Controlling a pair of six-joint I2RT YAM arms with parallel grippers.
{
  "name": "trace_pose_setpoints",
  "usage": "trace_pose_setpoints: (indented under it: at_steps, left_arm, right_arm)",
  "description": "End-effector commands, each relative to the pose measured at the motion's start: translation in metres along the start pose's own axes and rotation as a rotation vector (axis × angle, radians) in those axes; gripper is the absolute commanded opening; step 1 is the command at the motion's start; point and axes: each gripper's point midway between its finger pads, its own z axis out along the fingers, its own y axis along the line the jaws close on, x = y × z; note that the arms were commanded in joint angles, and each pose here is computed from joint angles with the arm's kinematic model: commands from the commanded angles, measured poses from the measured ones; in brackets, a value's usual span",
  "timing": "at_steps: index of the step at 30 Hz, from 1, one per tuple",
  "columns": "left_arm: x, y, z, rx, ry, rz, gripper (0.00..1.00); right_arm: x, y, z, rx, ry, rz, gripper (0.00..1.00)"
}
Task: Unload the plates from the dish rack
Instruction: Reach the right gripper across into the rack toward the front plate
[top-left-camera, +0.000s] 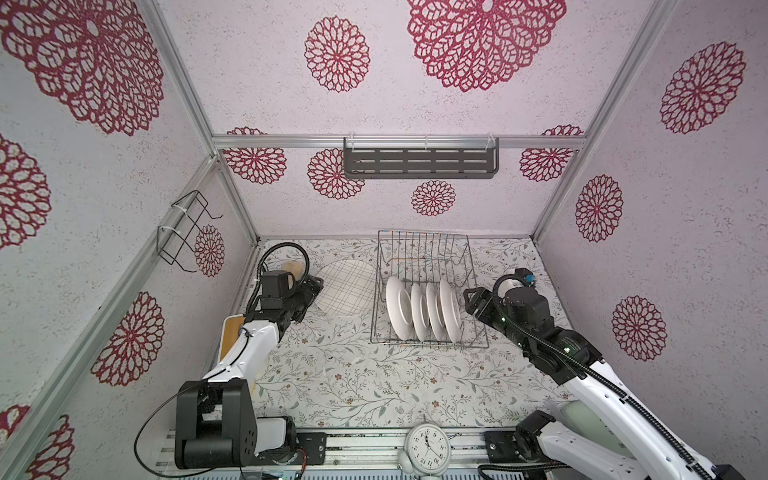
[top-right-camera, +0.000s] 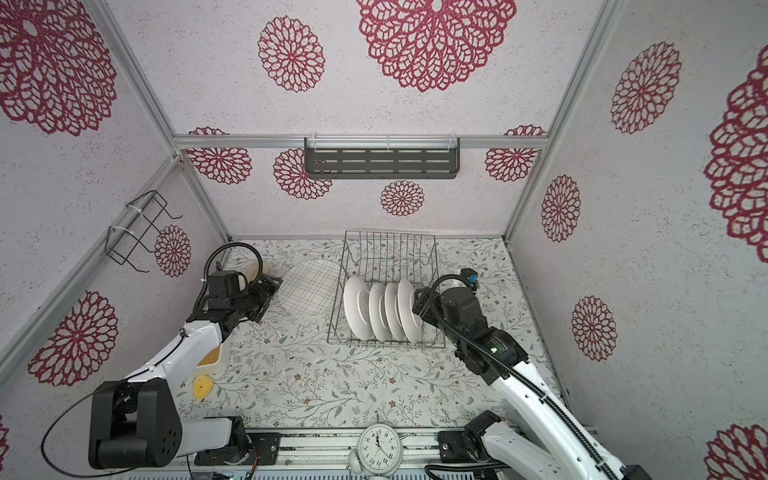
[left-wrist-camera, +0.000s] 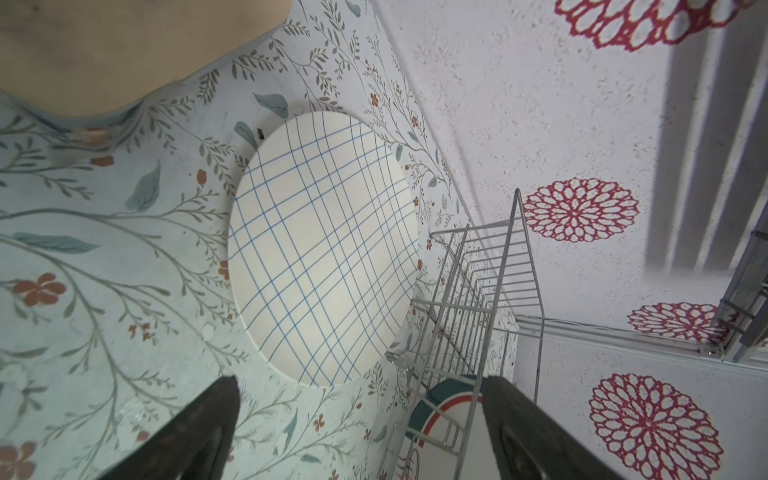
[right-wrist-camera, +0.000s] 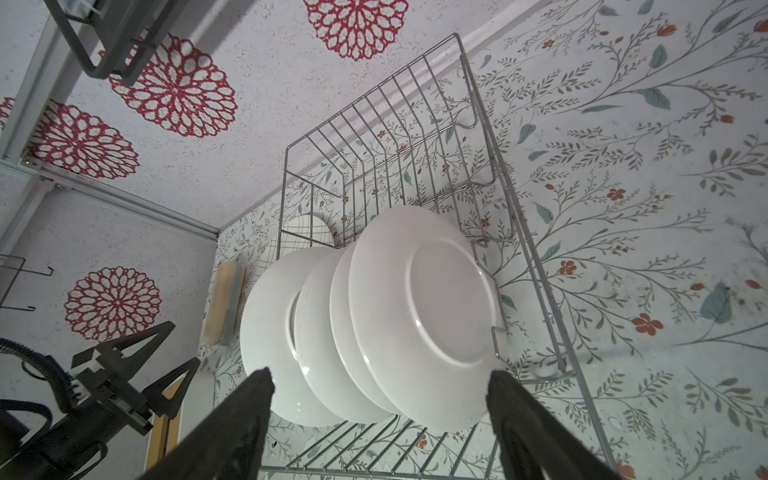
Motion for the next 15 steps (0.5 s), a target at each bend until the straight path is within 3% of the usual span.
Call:
trace_pose_setpoints:
  at_steps: [1, 15]
  left_arm:
    - [0.024, 0.006, -0.013, -0.025, 0.069, 0.051, 0.96]
    - [0.057, 0.015, -0.035, -0.019, 0.159, 0.090, 0.96]
  right_arm:
    - [-0.012, 0.009, -0.001, 0.068, -0.082, -0.072, 0.84]
    - [0.031, 0.088, 0.024, 0.094, -0.056, -0.326, 0.87]
